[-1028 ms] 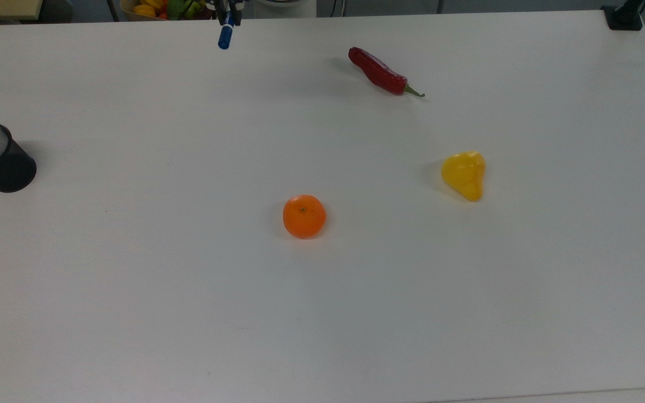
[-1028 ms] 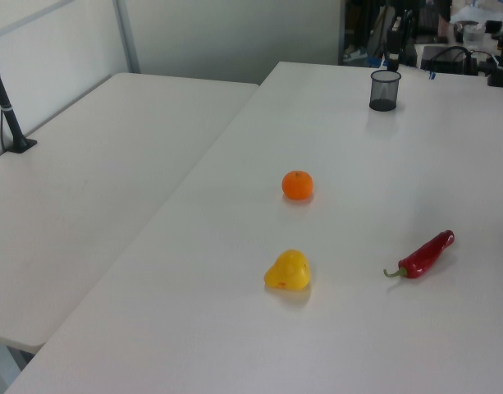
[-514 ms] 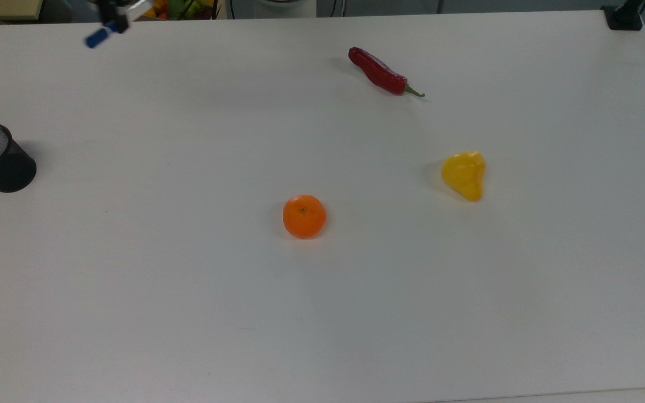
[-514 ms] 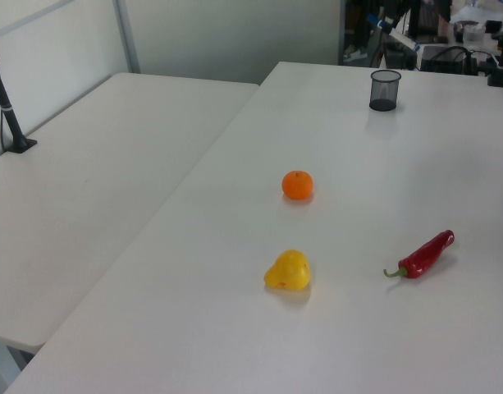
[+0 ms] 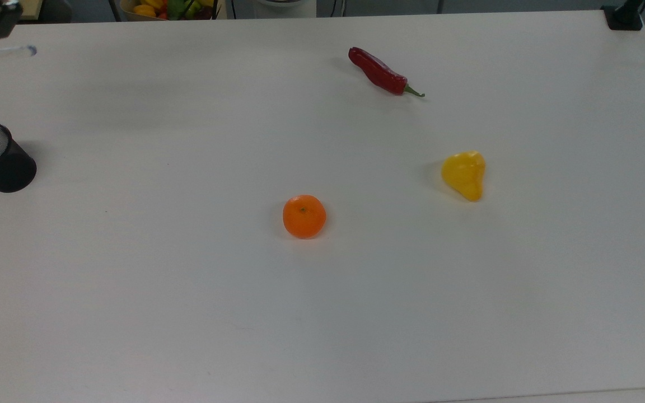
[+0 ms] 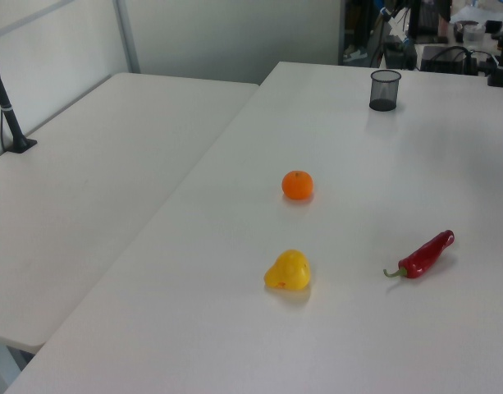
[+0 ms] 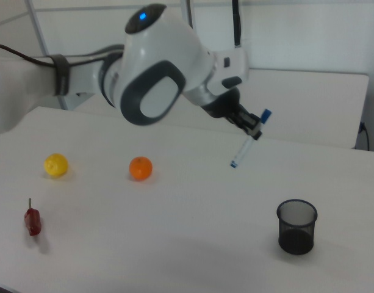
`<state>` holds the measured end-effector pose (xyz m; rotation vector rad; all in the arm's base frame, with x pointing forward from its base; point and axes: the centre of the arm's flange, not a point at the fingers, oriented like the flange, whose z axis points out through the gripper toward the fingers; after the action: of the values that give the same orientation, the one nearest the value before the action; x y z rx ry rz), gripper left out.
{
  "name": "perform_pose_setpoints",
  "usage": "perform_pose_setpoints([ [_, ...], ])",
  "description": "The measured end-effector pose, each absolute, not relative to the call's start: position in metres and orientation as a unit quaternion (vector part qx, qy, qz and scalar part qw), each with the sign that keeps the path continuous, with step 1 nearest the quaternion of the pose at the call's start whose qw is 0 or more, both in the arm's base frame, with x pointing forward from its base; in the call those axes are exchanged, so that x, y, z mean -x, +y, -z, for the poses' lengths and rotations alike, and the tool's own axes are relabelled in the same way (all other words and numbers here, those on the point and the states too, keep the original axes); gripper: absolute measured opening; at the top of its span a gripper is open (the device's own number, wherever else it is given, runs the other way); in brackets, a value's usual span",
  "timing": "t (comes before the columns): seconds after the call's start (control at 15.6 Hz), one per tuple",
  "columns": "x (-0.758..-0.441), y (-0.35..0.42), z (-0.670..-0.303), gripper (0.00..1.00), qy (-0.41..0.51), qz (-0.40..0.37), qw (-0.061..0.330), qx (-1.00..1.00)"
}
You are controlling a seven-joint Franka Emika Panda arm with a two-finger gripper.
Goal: Place marker
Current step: 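Carry the marker over the black mesh pen cup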
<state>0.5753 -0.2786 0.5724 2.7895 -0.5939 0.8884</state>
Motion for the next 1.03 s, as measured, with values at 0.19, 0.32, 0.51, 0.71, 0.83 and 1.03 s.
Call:
perform_pose_setpoints([
  [0.19,-0.582,-0.312,-0.548,0.16,-0.213,-0.338,0.114,-0.910],
  [0.32,-0.580,-0.333,-0.531,0.16,-0.223,-0.350,0.132,-0.900],
  [0.51,-0.581,-0.355,-0.503,0.16,-0.230,-0.358,0.154,-0.892],
  [0.71,-0.591,-0.358,-0.474,0.16,-0.228,-0.367,0.165,-0.887],
  [0.83,-0.597,-0.359,-0.454,0.16,-0.232,-0.377,0.169,-0.881],
  [1.03,-0.604,-0.358,-0.429,0.16,-0.233,-0.392,0.176,-0.873],
])
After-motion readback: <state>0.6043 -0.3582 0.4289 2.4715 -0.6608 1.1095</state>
